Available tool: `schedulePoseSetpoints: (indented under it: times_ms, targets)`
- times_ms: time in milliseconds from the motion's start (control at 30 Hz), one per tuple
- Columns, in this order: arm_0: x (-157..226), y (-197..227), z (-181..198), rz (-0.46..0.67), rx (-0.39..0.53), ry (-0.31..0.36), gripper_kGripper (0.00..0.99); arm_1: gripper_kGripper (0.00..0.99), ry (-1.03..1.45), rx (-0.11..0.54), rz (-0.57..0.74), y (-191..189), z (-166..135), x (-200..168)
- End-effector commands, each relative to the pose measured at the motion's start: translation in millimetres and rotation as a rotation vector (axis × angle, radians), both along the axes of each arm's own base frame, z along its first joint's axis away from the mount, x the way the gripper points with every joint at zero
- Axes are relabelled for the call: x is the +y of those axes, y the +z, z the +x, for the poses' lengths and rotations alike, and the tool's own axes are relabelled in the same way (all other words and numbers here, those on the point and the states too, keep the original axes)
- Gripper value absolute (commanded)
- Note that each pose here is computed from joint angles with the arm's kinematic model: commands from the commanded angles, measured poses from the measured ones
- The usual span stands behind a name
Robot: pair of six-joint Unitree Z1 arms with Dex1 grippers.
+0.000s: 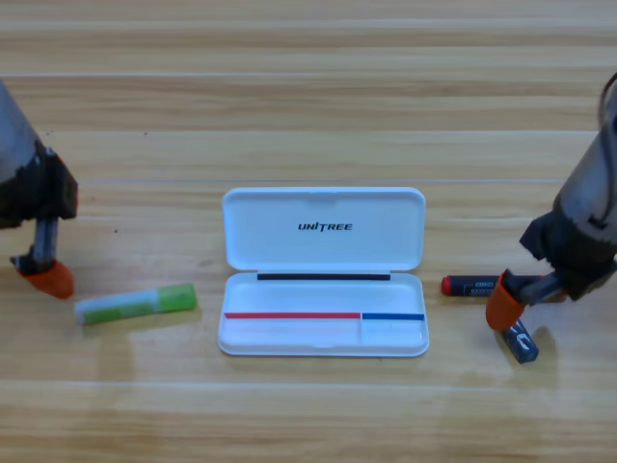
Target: Clean up eraser and pencils
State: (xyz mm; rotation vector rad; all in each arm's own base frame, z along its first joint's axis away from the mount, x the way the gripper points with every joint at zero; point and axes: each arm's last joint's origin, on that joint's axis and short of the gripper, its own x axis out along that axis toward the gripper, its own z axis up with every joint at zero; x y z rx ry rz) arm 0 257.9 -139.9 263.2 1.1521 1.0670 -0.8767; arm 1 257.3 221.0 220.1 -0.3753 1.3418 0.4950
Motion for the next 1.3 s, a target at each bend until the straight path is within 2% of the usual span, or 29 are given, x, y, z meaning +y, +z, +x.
schedulePoseSetpoints:
  times_ms: [33,233,400,433,467,533,567,733,933,1033,1100,1200,1300]
  targets:
    - [-3,-34,7,0.008,0.061,0.025,0.979,0.966,0.001,0.075,-0.063,-40,1,19]
    - [-10,-50,18,0.020,0.087,0.039,0.974,0.888,0.017,0.124,-0.081,-55,-4,30]
    - [-17,-64,28,0.018,0.121,0.048,0.974,0.706,0.027,0.160,-0.108,-63,-4,38]
    - [-19,-66,30,0.016,0.127,0.047,0.976,0.615,0.029,0.163,-0.112,-65,-4,39]
    - [-20,-68,31,0.015,0.131,0.047,0.977,0.479,0.030,0.166,-0.115,-66,-5,39]
    - [-24,-73,33,0.012,0.144,0.049,0.980,0.112,0.032,0.172,-0.122,-67,-6,39]
    - [-25,-75,34,0.011,0.146,0.050,0.980,0.000,0.027,0.178,-0.127,-67,-6,38]
    - [-32,-82,36,0.007,0.157,0.044,0.989,0.000,0.009,0.217,-0.164,-67,-9,35]
    - [-35,-89,37,0.006,0.174,0.044,0.989,0.000,0.004,0.210,-0.163,-59,-10,32]
    - [-35,-91,37,0.006,0.177,0.046,0.986,0.000,0.071,0.179,-0.141,-31,-8,34]
    - [-35,-92,37,0.005,0.180,0.047,0.971,0.000,0.236,0.134,-0.123,-4,-10,44]
    - [-35,-91,37,0.002,0.176,0.051,0.927,0.000,0.475,0.089,-0.113,31,-12,64]
    - [-34,-90,36,0.000,0.171,0.054,0.851,0.000,0.632,0.044,-0.099,44,-14,76]
